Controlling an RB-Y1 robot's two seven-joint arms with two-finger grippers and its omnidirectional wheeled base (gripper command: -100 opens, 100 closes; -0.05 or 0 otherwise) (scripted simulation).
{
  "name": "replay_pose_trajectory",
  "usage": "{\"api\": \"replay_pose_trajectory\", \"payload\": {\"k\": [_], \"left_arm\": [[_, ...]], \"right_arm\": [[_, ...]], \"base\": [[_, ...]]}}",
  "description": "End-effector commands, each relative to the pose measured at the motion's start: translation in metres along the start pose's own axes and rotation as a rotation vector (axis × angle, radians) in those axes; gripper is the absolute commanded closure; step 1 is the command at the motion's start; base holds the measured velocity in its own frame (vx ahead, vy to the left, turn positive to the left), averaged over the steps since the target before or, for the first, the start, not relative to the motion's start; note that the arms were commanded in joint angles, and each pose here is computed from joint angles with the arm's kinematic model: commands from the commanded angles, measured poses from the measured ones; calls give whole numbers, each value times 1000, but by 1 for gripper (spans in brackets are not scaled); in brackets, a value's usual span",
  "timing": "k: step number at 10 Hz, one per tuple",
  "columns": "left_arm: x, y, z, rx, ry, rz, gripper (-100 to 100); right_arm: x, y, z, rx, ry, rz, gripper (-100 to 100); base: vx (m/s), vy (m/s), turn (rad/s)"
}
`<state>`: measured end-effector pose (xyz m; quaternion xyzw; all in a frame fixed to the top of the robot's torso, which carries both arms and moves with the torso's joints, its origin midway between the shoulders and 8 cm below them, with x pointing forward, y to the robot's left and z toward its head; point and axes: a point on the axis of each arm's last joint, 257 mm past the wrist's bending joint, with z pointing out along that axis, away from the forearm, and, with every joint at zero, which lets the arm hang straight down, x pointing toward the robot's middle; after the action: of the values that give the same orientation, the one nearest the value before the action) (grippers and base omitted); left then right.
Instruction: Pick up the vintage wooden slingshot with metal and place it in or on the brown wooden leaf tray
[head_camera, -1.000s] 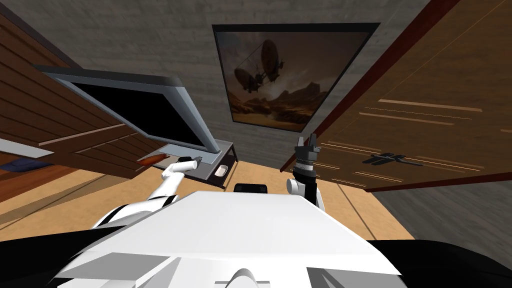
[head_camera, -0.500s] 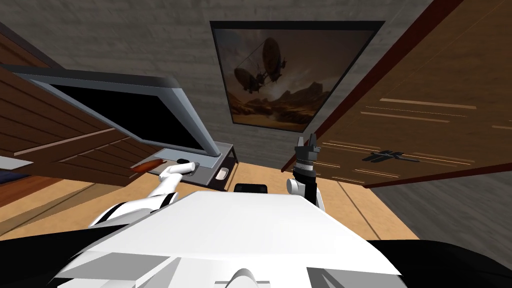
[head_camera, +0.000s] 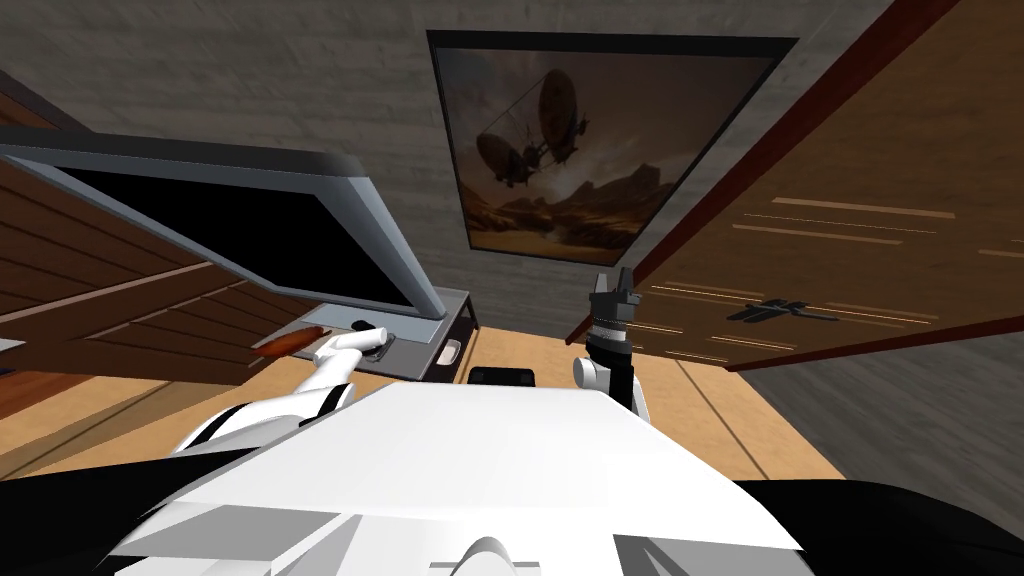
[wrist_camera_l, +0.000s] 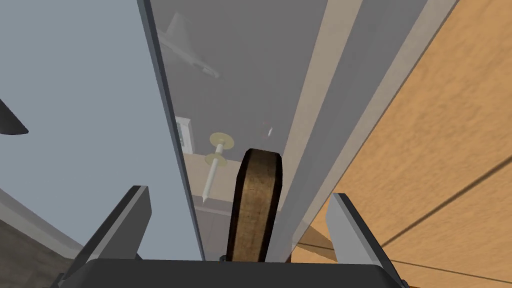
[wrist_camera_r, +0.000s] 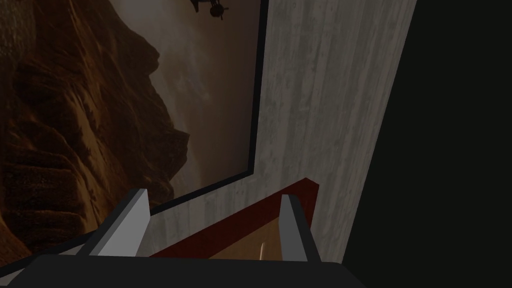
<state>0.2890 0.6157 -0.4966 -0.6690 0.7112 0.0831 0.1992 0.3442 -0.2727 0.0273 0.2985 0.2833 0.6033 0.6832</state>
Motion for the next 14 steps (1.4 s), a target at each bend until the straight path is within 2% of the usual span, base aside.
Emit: {"api": "replay_pose_trajectory", "payload": {"k": [1, 5, 6, 7, 8, 14], "left_arm": [[4, 18, 2, -53, 16, 19, -100], [9, 48, 5, -138, 41, 58, -100], [8, 44, 5, -124, 37, 52, -100], [8, 45, 5, -127, 38, 53, 0], [14, 45, 8, -135, 36, 33, -100], [33, 42, 13, -156, 29, -23, -100]], "right_arm": [[0, 0, 0, 0, 0, 0, 0], [0, 0, 0, 0, 0, 0, 0], [0, 0, 0, 0, 0, 0, 0], [0, 0, 0, 0, 0, 0, 0], [0, 0, 0, 0, 0, 0, 0], [0, 0, 0, 0, 0, 0, 0]], "base": [[21, 161, -81], [47, 188, -66], [21, 89, -24], [4, 16, 1], [-51, 54, -131], [-66, 59, -129]]}}
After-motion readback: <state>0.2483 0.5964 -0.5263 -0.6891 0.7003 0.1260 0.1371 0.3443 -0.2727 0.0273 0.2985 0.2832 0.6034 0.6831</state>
